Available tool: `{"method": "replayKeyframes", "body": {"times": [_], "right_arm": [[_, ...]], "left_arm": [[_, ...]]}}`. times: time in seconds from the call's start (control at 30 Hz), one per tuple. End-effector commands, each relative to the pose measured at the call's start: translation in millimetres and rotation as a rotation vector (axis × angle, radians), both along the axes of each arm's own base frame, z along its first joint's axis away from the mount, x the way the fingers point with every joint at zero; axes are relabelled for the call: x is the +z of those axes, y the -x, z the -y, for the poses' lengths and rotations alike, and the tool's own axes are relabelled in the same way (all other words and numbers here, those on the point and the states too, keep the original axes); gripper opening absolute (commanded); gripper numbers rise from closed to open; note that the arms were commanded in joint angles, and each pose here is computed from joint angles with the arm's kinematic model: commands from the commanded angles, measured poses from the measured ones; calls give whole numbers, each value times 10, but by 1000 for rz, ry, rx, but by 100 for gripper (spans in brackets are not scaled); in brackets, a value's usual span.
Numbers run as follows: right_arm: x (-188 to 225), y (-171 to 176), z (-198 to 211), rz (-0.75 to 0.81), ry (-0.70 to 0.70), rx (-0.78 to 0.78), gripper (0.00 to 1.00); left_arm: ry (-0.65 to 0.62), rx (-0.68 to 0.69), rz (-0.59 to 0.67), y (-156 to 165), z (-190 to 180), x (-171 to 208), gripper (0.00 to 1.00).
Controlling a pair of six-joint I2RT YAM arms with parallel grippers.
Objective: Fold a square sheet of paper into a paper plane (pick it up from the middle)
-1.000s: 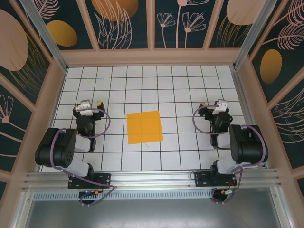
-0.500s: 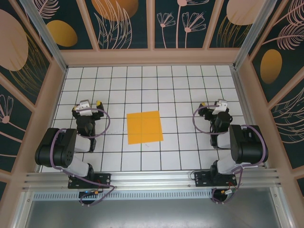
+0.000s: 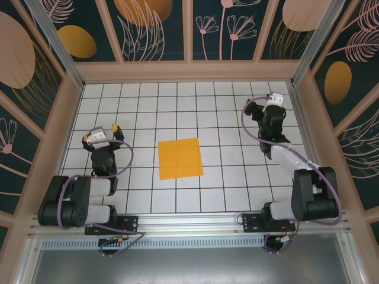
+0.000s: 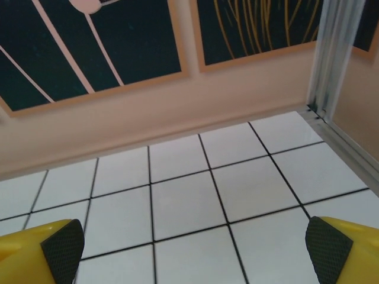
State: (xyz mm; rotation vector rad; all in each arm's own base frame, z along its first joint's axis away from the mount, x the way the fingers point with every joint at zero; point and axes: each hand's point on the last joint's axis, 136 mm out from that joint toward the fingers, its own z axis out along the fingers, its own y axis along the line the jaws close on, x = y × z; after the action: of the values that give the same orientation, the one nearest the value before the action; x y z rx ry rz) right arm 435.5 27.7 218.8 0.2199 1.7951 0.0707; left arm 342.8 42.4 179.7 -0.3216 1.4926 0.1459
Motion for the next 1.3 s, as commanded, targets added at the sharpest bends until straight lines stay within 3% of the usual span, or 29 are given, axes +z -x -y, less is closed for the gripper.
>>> {"method": "replayKeyframes", "body": {"times": [0.0, 0.13, 0.27, 0.4, 0.57, 0.7, 1.0, 1.27], "right_arm": [[-302, 109, -251, -194, -14, 18, 99], [-436, 114, -824, -342, -75, 220, 99], [-734, 261, -1447, -499, -7, 371, 98], [-1011, 459, -1917, -583, 103, 451, 98], [-1238, 725, -2425, -657, 208, 544, 98], [-1506, 907, -2698, -733, 278, 589, 96], [-1845, 1061, -2898, -823, 378, 575, 95], [-2098, 1030, -2564, -923, 436, 524, 96]], "left_arm": [[58, 43, -32, -54, -87, 95, 98], [182, 27, -97, -127, -47, 176, 98], [324, 0, -238, -176, 55, 175, 99], [358, -21, -346, -144, 126, 170, 99], [382, -120, -387, -98, 308, 246, 98], [385, -111, -403, -68, 298, 237, 99], [357, -141, -451, -76, 347, 135, 99], [361, -171, -457, -98, 401, 67, 98]]}}
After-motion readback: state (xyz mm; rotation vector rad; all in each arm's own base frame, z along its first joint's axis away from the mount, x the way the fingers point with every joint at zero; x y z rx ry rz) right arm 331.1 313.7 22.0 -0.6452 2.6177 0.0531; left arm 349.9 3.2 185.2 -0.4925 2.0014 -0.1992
